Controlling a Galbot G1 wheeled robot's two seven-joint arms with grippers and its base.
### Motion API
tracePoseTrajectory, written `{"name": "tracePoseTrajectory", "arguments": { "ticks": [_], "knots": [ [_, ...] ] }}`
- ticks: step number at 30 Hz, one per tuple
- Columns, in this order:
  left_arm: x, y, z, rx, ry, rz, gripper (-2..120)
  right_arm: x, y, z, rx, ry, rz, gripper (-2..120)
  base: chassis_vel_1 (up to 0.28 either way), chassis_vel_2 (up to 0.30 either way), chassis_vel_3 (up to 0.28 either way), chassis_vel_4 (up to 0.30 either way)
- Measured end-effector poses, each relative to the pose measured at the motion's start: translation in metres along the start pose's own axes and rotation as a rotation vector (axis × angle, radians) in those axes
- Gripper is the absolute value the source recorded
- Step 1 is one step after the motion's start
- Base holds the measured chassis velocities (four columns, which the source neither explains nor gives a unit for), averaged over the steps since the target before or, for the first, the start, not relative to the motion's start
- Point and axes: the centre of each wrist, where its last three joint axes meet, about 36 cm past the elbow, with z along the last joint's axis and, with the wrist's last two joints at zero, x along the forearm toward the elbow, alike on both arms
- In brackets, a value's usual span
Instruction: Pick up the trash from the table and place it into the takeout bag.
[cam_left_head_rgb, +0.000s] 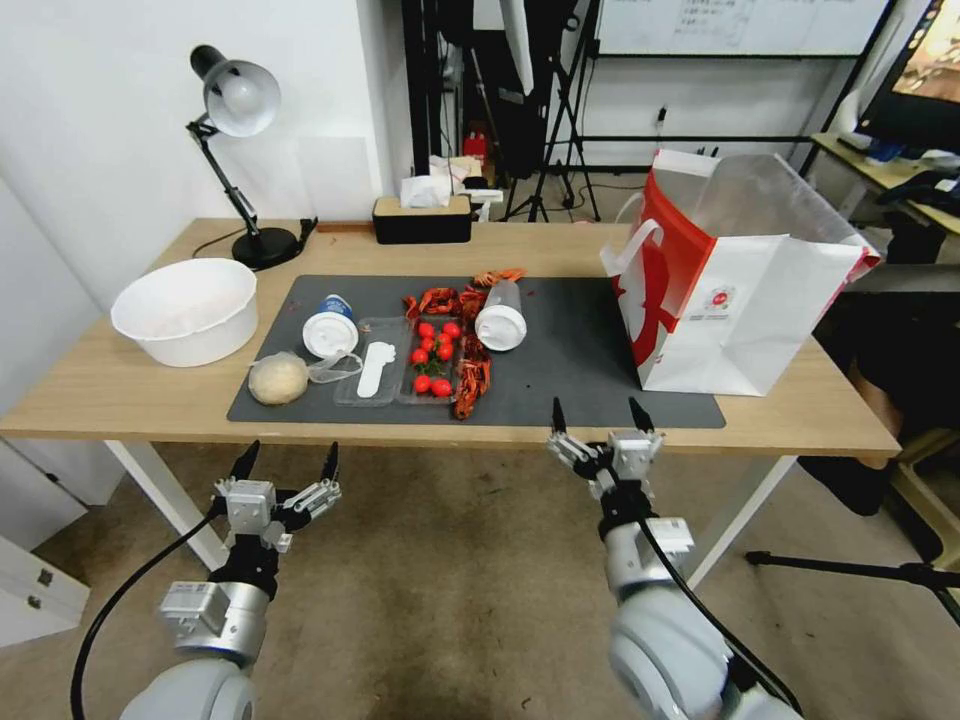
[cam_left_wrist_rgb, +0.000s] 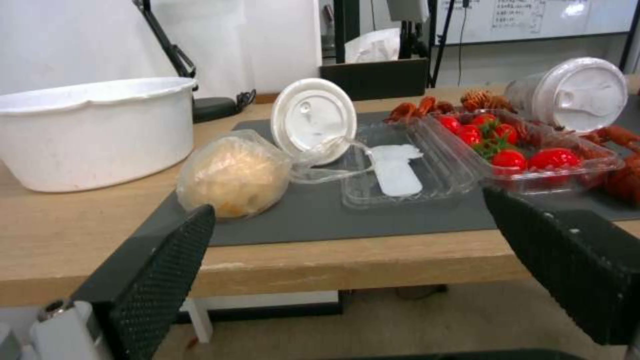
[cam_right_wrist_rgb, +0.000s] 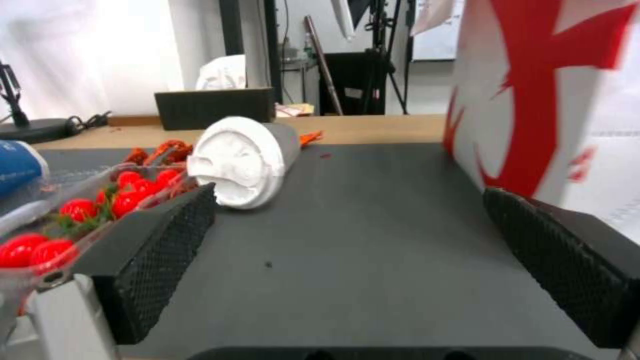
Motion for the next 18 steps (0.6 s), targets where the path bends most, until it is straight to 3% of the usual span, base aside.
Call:
{"name": "tracePoseTrajectory", "arguments": {
  "ticks": [10,18],
  "knots": [
    [0.001,-0.001,0.0,-0.002,0.001,-0.002,100,-0.04,0.016,-0.001,-0.037,0.036,-0.017,100,0.0,0.0,0.0,0.0],
    [0.002,-0.002,0.001,-0.002,0.006,-0.008,100,-0.101,0.043,-0.007,-0.055,0.058,-0.011,100,0.0,0.0,0.0,0.0]
  ]
}}
